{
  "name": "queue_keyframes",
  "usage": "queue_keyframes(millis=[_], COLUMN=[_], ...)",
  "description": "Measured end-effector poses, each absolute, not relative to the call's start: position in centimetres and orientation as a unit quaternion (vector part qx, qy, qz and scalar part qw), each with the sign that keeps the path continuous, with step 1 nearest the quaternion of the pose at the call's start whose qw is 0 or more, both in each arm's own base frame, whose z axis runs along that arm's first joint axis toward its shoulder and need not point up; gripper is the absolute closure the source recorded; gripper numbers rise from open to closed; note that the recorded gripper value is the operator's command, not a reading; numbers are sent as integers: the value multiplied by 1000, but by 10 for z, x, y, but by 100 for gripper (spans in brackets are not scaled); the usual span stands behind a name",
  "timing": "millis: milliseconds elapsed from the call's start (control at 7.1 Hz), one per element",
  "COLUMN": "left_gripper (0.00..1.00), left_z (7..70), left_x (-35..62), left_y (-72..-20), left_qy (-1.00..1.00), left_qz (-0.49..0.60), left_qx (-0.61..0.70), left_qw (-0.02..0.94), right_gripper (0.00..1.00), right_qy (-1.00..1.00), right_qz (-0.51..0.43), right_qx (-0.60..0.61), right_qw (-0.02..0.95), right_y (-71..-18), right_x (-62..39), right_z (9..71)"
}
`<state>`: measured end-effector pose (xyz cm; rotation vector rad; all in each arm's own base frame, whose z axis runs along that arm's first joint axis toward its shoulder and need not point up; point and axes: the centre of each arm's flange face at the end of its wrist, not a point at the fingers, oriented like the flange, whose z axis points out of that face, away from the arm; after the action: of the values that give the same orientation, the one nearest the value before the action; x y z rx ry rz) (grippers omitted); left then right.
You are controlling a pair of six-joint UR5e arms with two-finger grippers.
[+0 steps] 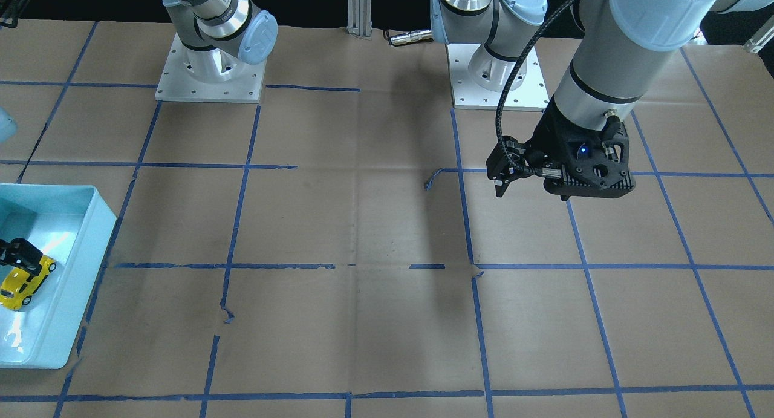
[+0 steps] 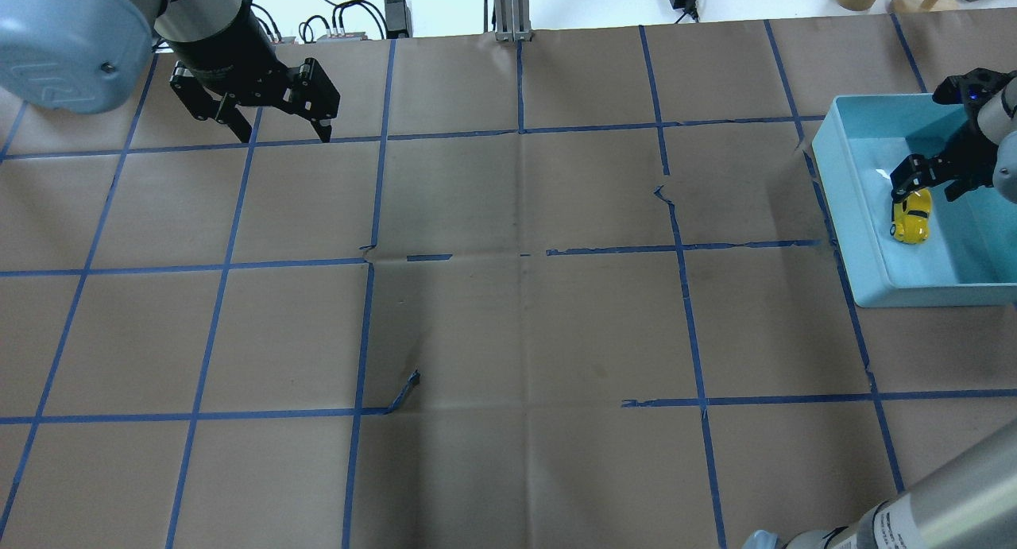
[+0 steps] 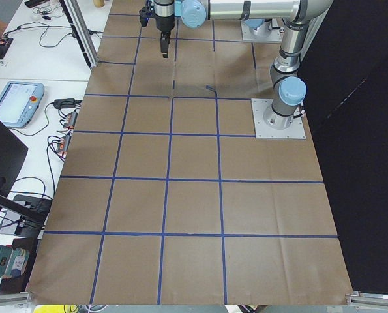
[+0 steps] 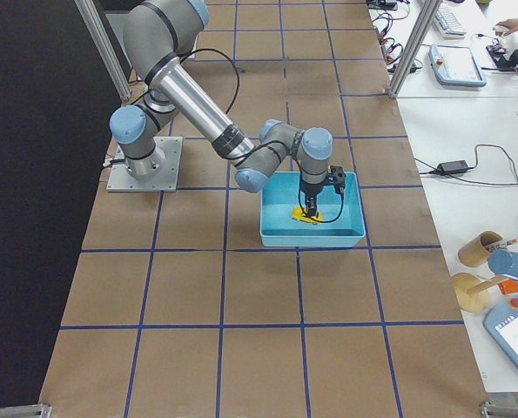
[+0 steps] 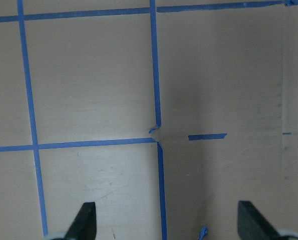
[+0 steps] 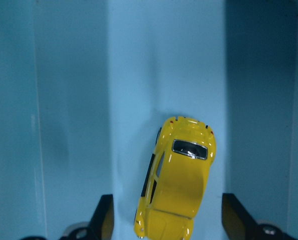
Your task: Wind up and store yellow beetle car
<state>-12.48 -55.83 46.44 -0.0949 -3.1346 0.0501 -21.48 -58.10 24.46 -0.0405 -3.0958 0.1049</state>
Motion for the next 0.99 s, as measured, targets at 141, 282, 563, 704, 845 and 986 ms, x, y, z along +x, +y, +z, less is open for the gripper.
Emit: queue_keyframes(millis=[141, 282, 563, 704, 845, 986], left_gripper=[0, 0, 0, 0, 0, 0], left_z=[464, 464, 465, 465, 465, 466], left_x=[-125, -125, -125, -125, -126, -126], left_y=[-558, -558, -558, -558, -558, -558], left_qy=[-999, -999, -999, -999, -999, -999], left_qz=[15, 16, 17, 17, 17, 17], left_qx=[-32, -33, -34, -34, -34, -35], left_qw=[2, 2, 2, 2, 3, 3], right_gripper=[0, 0, 0, 0, 0, 0], right_qy=[-999, -999, -999, -999, -998, -998], right_qz=[32, 30, 30, 40, 52, 58], right_qx=[-16, -19, -29, -27, -20, -19], right_qw=[21, 18, 11, 13, 13, 5], right_y=[-577, -574, -568, -557, -540, -528], right_x=[-211, -207, -182, -142, -94, -49], right_z=[270, 305, 402, 455, 493, 514])
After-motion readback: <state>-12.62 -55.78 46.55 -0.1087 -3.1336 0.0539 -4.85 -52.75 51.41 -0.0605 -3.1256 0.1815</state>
